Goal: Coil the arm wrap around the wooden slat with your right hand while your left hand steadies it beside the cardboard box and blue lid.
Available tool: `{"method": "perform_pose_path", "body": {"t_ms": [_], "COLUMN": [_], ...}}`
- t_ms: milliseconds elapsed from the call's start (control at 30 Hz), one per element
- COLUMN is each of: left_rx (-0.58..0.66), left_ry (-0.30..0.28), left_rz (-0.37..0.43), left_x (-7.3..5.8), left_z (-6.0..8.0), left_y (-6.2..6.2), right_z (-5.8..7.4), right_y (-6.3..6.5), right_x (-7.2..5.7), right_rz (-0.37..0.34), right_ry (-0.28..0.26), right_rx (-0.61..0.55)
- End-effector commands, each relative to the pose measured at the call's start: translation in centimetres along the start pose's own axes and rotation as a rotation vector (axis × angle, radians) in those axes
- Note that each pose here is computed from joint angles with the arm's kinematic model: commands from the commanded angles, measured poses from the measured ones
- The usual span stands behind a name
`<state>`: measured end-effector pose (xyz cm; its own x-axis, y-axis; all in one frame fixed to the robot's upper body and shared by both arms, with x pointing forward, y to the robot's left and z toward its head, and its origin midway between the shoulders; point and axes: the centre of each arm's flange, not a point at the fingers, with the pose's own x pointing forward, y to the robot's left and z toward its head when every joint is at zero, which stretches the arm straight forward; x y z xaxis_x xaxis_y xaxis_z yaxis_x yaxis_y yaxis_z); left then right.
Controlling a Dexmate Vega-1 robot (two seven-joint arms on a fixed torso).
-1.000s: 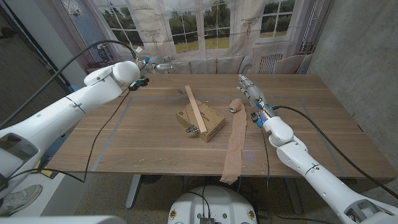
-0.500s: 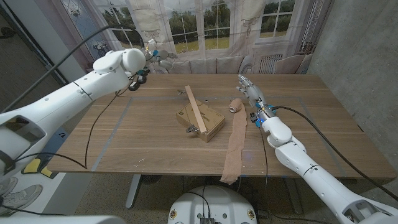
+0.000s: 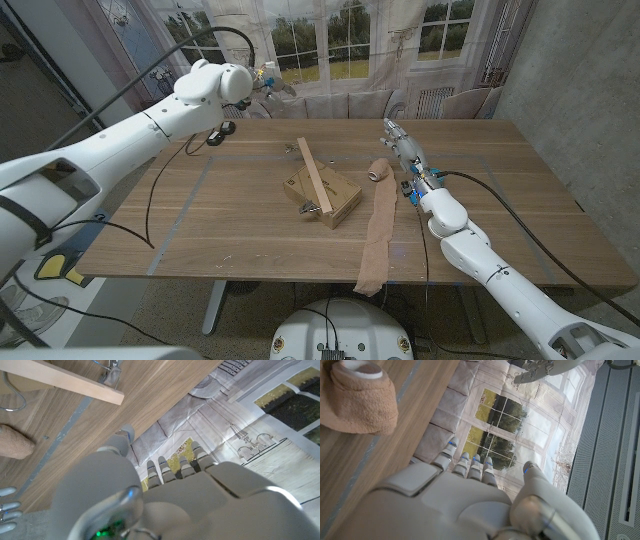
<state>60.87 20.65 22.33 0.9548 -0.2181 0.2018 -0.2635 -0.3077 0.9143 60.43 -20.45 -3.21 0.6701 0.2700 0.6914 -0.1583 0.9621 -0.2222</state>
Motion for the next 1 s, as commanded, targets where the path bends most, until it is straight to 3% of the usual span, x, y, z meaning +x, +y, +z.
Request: {"method": "perform_pose_path", "body": {"t_ms": [33,467,833,1000], "left_rx": [0.282,0.474,0.356,0.368], "left_ry": [-0.007,-0.072,-0.148,-0.159], "left_rz": [-0.007,-0.001,-0.027,-0.019], "left_x": [1.6,2.1,2.9,3.1], "left_z": [3.3,6.9,7.0,7.2], "left_y": [0.9,0.4,-0.2,-0.6], "right_z": [-0.3,-0.6,-0.3,-0.3], "right_y": [-0.1,-0.2,-0.4,-0.4], "right_x": [0.2,0.1,-0.3,-0.5], "right_rz": [-0.009,-0.012,-0.019,-0.021], "right_ry": [-0.011,-0.008,-0.012,-0.008], "right_rx": [0.009,0.014,0.013,0.013]}}
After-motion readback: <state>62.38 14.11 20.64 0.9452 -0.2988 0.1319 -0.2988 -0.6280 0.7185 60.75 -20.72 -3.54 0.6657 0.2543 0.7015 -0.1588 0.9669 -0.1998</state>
